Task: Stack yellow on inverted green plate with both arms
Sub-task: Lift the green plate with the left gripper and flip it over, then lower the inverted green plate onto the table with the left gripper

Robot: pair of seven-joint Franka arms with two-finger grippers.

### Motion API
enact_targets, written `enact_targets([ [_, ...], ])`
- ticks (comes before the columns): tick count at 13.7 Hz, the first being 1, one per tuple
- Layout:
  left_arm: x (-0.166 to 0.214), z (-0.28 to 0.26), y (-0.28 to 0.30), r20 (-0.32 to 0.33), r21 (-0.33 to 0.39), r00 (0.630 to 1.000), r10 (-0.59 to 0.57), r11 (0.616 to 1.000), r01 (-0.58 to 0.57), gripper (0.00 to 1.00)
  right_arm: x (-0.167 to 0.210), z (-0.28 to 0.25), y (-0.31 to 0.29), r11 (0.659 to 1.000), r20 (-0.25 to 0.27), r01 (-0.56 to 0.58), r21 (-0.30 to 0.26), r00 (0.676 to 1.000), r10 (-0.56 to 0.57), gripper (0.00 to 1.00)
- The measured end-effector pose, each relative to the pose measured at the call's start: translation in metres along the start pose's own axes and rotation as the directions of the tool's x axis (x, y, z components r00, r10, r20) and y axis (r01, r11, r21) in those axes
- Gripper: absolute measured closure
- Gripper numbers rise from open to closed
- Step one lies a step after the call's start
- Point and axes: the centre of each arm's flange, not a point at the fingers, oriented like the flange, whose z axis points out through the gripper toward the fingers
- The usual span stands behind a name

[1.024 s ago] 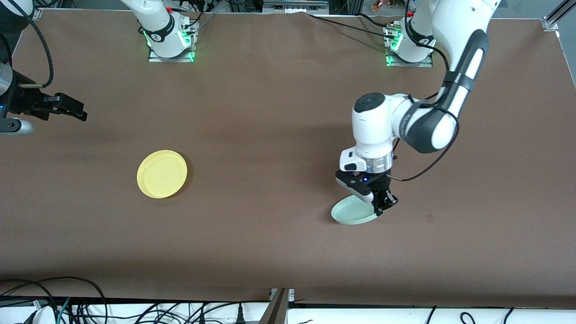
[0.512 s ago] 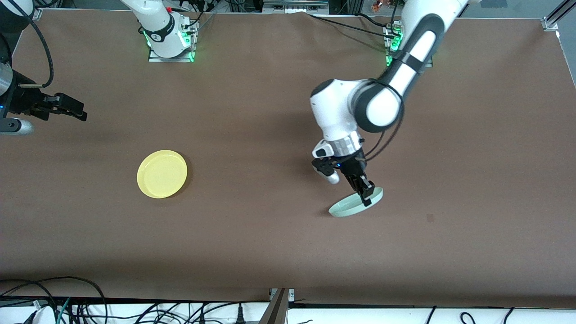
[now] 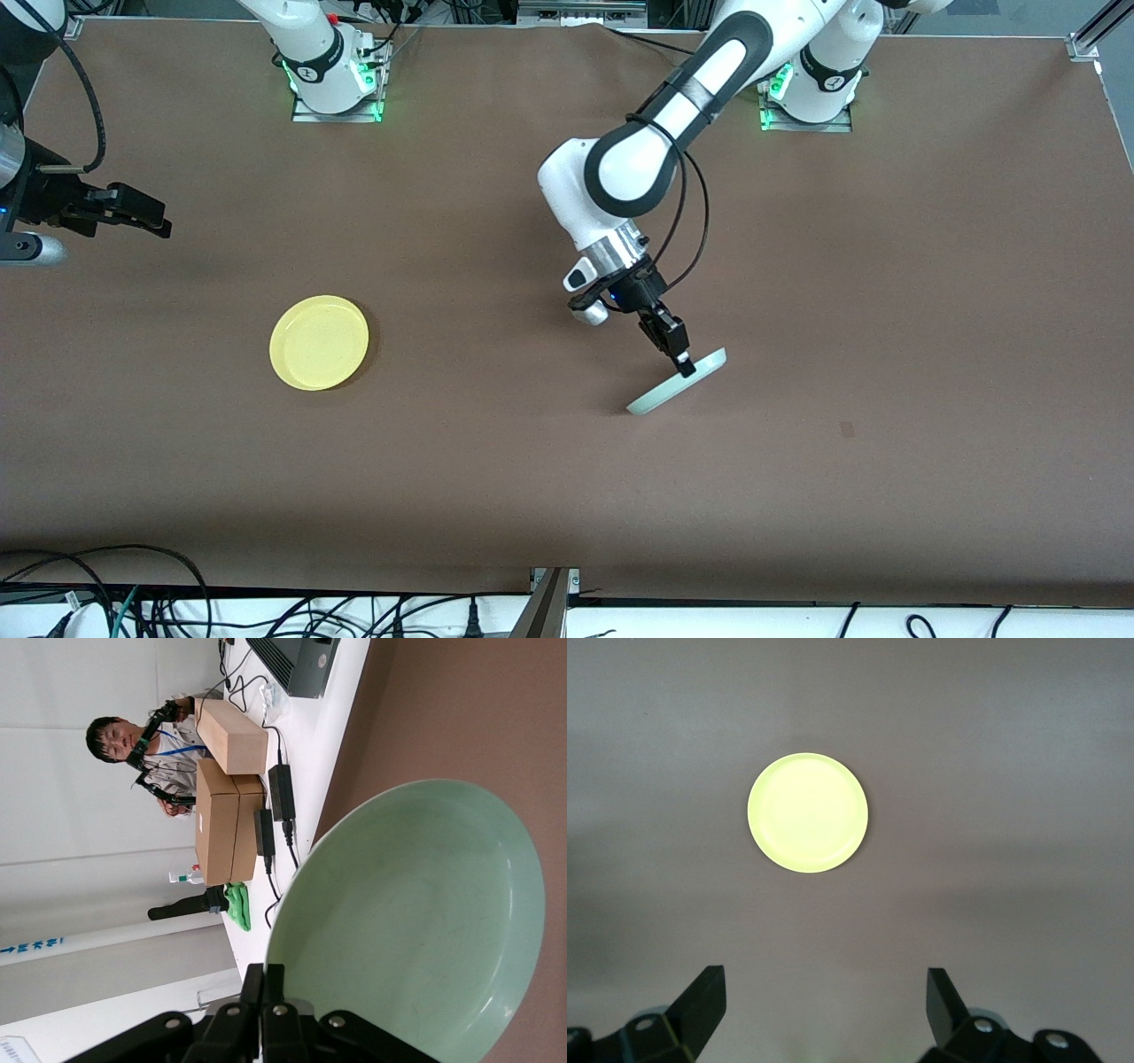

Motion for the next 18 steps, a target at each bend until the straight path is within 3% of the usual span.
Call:
enact_targets([
  [9, 0.006, -0.047, 0.097, 0.035, 0.142, 0.997, -0.069, 0.988, 0.063, 0.98, 0.000, 0.000, 0.006, 1.000, 0.003, -0.011, 0.000, 1.000, 0.011, 0.00],
  [18, 0.004, -0.089, 0.129, 0.006, 0.119, 0.984, -0.179, 0.977, 0.177, 0.98, -0.001, 0.001, 0.012, 1.000, 0.009, -0.021, 0.000, 1.000, 0.021, 0.00],
])
